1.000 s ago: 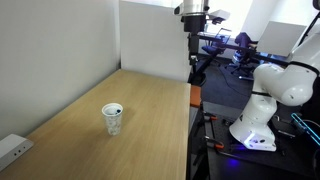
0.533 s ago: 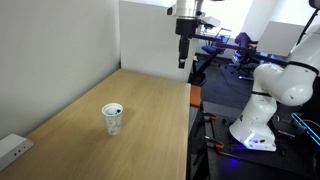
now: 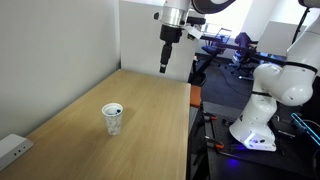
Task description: Take the green marker out of the cup and place it on the table
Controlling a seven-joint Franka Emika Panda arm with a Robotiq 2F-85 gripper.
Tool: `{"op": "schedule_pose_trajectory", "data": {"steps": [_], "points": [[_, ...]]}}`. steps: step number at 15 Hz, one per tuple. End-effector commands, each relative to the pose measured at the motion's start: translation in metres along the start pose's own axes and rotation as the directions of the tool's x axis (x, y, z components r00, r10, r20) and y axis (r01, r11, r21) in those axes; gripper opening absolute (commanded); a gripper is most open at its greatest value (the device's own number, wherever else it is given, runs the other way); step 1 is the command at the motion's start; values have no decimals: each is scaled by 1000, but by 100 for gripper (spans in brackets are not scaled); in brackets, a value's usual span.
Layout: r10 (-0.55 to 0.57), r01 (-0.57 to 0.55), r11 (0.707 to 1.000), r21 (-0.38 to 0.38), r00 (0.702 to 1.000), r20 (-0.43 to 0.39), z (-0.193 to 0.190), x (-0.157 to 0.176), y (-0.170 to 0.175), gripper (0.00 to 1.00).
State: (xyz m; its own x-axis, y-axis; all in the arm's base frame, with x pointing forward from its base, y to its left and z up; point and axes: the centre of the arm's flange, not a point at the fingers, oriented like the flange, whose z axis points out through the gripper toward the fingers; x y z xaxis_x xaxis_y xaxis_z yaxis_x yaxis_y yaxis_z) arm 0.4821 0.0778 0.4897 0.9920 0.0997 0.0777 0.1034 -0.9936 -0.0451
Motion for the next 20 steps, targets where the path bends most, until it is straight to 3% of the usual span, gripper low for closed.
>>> {"op": "schedule_pose_trajectory", "data": {"steps": [1,20], "points": [[-23,23,1000,7,1000,-5,11,30,-5,100],[-73,70,997,39,993,95,84,119,-32,100]]}}
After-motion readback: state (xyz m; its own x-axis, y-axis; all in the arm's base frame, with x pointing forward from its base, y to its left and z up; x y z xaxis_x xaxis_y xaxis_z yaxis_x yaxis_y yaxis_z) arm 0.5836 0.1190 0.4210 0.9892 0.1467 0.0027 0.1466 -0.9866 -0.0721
